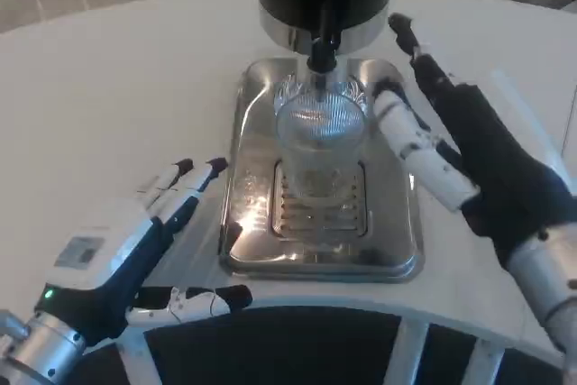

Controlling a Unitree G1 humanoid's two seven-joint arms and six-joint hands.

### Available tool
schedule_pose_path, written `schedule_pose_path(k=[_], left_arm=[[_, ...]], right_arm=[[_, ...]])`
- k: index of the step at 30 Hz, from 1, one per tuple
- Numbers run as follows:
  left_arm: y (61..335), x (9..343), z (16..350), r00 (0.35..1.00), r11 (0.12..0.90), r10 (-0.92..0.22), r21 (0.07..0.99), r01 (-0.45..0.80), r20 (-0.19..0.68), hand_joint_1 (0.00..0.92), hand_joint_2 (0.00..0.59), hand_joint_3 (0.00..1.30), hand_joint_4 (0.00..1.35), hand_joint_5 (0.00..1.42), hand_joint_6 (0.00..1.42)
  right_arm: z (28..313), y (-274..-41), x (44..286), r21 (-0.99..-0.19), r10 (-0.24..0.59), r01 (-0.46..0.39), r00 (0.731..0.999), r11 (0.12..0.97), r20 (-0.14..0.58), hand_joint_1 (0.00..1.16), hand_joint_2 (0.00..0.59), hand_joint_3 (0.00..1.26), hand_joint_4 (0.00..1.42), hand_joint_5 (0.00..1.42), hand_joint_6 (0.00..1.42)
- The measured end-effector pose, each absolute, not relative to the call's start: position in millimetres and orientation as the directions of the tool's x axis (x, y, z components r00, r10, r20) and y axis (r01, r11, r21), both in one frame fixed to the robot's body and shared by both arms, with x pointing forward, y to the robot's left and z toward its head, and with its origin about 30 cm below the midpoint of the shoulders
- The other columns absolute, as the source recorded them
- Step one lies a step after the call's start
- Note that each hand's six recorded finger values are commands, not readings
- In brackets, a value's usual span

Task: Grasp the cup under the faucet to collect the drink, then remove the cup.

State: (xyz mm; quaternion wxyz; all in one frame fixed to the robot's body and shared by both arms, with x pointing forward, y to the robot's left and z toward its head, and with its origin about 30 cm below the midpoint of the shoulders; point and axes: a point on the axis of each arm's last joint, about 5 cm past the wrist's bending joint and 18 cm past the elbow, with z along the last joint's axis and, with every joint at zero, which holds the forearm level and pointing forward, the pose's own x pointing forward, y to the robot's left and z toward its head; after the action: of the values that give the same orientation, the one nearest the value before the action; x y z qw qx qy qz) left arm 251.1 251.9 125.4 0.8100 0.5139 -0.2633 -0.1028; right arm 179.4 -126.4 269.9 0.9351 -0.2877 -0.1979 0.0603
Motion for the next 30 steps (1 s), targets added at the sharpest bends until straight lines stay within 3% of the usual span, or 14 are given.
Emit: schedule_pose_path(k=[12, 30], left_arm=[[254, 248, 124, 0.858, 0.431, -0.43, 0.899, -0.077, 0.279, 0.144, 0.068, 0.04, 0.0, 0.0, 0.06], [257, 248, 125, 0.871, 0.432, -0.413, 0.899, -0.07, 0.266, 0.139, 0.066, 0.06, 0.0, 0.0, 0.07]], right_arm=[[281, -124, 197, -0.521, 0.26, -0.043, 0.899, 0.852, 0.351, 0.09, 0.586, 0.0, 0.0, 0.0, 0.0], [284, -103, 208, -0.527, 0.363, -0.145, 0.868, 0.837, 0.339, 0.09, 0.586, 0.0, 0.0, 0.0, 0.0]])
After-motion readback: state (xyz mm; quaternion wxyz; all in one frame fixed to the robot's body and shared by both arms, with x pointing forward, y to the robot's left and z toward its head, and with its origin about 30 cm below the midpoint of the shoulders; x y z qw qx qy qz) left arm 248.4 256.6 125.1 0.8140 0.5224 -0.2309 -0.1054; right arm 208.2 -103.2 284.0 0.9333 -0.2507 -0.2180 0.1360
